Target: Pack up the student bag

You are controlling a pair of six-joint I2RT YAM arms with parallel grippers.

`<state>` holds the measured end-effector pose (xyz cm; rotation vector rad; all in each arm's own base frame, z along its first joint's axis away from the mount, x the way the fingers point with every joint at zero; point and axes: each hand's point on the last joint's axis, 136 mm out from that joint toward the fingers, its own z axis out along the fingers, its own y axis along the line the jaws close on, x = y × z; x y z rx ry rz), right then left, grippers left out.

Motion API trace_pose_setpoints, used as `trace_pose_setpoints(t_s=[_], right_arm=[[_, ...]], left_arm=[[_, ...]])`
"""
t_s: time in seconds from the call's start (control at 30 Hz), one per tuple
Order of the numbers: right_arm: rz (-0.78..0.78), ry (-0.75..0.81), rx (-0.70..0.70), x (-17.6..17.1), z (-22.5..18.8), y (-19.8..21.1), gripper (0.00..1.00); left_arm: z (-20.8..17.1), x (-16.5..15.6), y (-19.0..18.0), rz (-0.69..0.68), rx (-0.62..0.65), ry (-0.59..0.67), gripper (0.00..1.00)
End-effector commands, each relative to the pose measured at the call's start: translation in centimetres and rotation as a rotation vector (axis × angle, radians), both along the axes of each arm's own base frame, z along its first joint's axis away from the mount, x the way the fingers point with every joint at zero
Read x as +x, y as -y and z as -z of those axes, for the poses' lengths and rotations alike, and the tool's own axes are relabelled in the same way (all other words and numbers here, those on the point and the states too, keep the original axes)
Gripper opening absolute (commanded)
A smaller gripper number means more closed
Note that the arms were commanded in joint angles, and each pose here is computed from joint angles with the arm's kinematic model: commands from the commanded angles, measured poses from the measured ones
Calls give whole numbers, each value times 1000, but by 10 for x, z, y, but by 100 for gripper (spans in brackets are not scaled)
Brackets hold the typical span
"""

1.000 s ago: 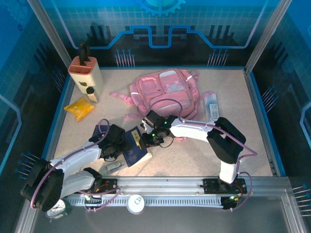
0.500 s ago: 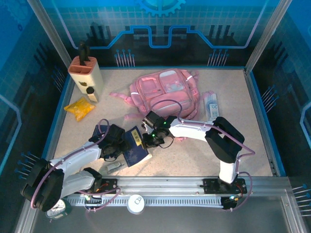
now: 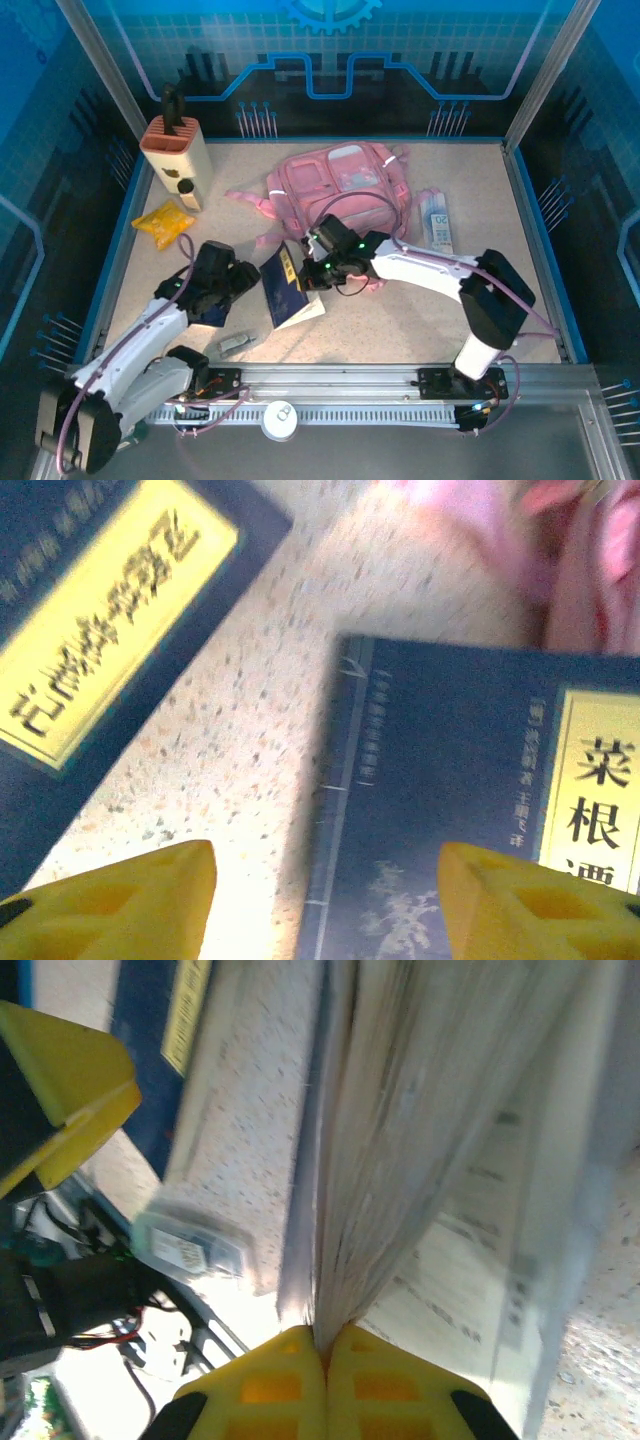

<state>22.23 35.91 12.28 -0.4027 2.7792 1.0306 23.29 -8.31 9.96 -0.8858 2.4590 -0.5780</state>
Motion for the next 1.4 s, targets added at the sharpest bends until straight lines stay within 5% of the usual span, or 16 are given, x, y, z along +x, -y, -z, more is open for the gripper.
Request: trace_pose_setpoints(t_s=[0.0, 0.23, 0.47, 0.67, 0.9, 1.27, 1.37], right_arm=[[28, 46, 136, 9, -48, 5, 0], [66, 66, 283, 19, -105, 35, 0], [96, 86, 408, 33, -147, 56, 0], [97, 105, 466, 41, -164, 56, 0], [109, 71, 500, 47, -157, 53, 0], [128, 55, 465, 49, -136, 64, 0], [128, 56, 464, 47, -135, 68, 23]], left_arm=[[-22, -6, -2, 25, -28, 6, 65], [-78, 7, 19, 36, -211, 150, 73], [-124, 34, 58, 80, -530, 323, 74], [-133, 40, 86, 163, -545, 314, 70], [-150, 47, 110, 219, -601, 354, 56], [-178, 56, 120, 236, -657, 439, 16], [-189, 59, 123, 247, -670, 469, 9]])
